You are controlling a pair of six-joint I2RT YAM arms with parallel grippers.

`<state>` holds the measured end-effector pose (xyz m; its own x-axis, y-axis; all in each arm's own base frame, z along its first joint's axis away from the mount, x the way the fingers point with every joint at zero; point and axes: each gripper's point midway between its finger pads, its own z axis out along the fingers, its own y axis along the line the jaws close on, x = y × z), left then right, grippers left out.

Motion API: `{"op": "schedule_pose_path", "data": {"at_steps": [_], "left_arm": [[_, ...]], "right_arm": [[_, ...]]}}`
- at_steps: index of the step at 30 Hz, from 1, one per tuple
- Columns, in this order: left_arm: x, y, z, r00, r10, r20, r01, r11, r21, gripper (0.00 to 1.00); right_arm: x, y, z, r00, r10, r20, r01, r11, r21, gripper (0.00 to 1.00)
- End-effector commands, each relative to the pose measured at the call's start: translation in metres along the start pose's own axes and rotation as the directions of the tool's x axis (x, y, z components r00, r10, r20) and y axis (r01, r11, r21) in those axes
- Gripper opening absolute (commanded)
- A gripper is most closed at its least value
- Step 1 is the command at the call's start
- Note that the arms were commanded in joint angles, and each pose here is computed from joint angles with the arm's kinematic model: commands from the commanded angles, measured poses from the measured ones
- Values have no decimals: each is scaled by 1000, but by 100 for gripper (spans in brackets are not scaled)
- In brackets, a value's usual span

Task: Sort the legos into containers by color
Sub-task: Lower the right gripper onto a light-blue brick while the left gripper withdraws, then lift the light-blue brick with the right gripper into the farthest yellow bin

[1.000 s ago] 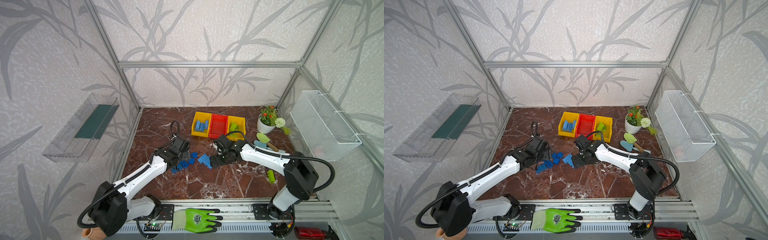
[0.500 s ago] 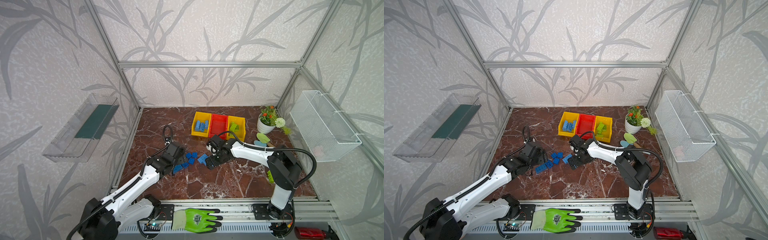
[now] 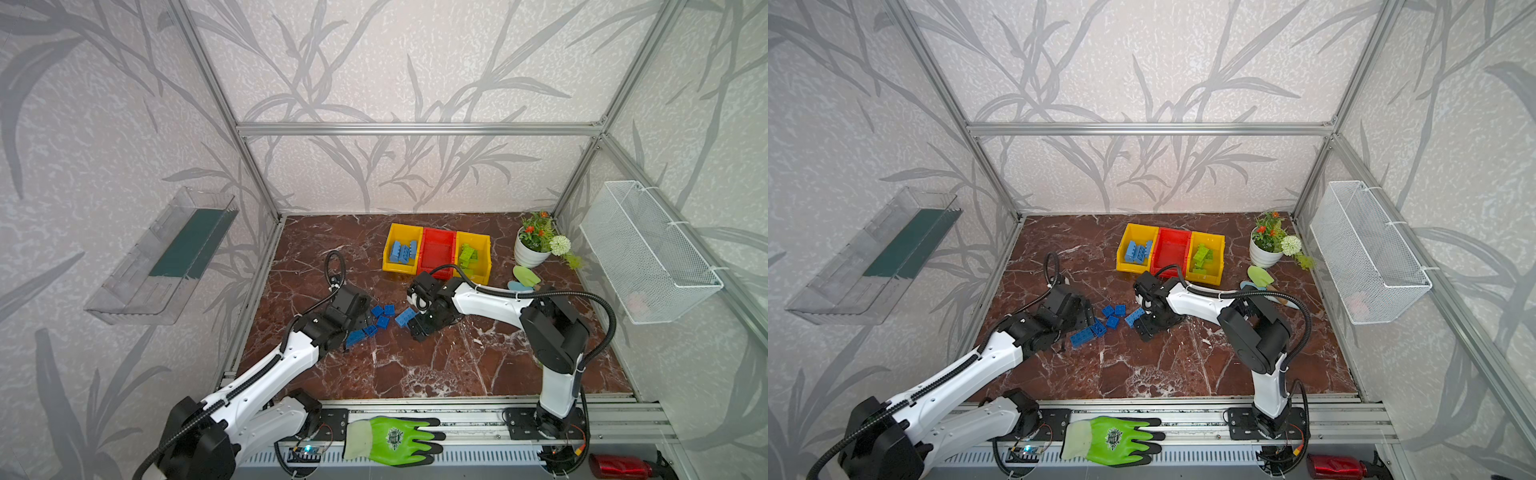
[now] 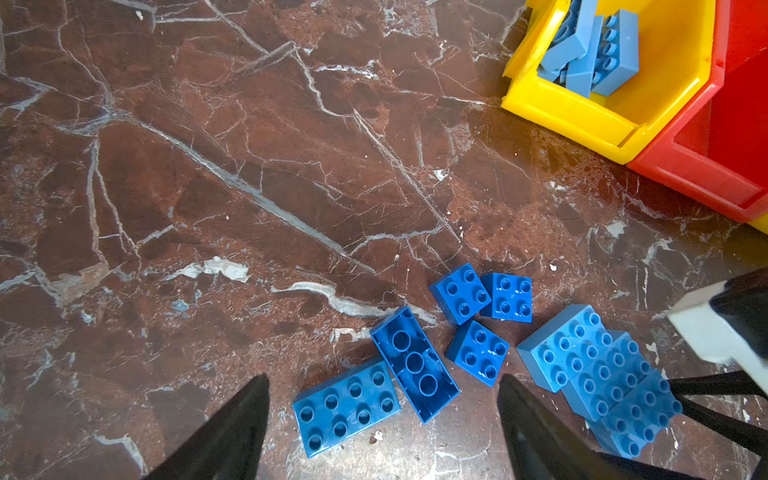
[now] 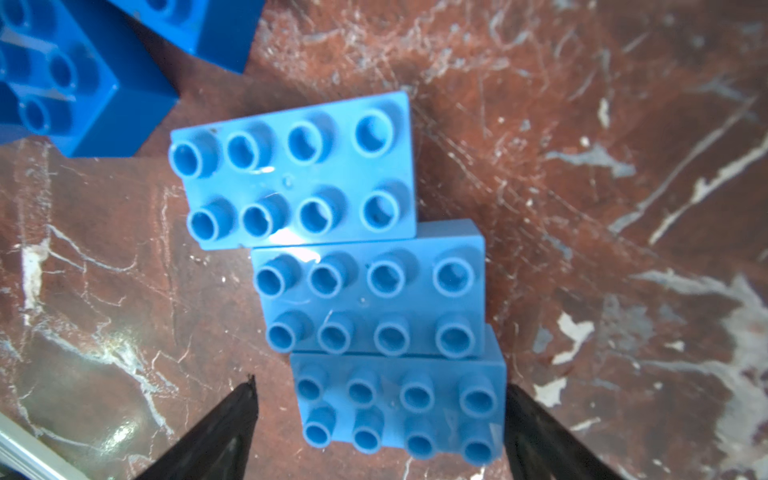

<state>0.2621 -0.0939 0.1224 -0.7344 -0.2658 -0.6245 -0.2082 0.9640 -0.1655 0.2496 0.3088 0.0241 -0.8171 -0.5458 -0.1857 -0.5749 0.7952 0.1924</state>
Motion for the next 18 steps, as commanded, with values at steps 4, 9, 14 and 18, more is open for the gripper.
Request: {"op": "schedule_pose_path", "data": {"at_steps": [4, 9, 14, 18], "left_arm": [[0, 9, -2, 1000, -11, 21, 12, 999, -36, 85], [-1, 9, -4, 1000, -14, 26, 15, 999, -33, 86], [-4, 8, -5, 999, -11, 32, 12, 1000, -27, 85], [-7, 5, -6, 999, -4, 34, 5, 1000, -20, 85]], "right_arm": [[1, -4, 4, 998, -38, -42, 40, 998, 46, 78], [6, -11, 3, 997, -24, -67, 30, 995, 90, 66], [8, -16, -9, 998, -5, -60, 12, 992, 124, 59], [3, -15, -23, 1000, 5, -24, -1, 991, 131, 57]]}}
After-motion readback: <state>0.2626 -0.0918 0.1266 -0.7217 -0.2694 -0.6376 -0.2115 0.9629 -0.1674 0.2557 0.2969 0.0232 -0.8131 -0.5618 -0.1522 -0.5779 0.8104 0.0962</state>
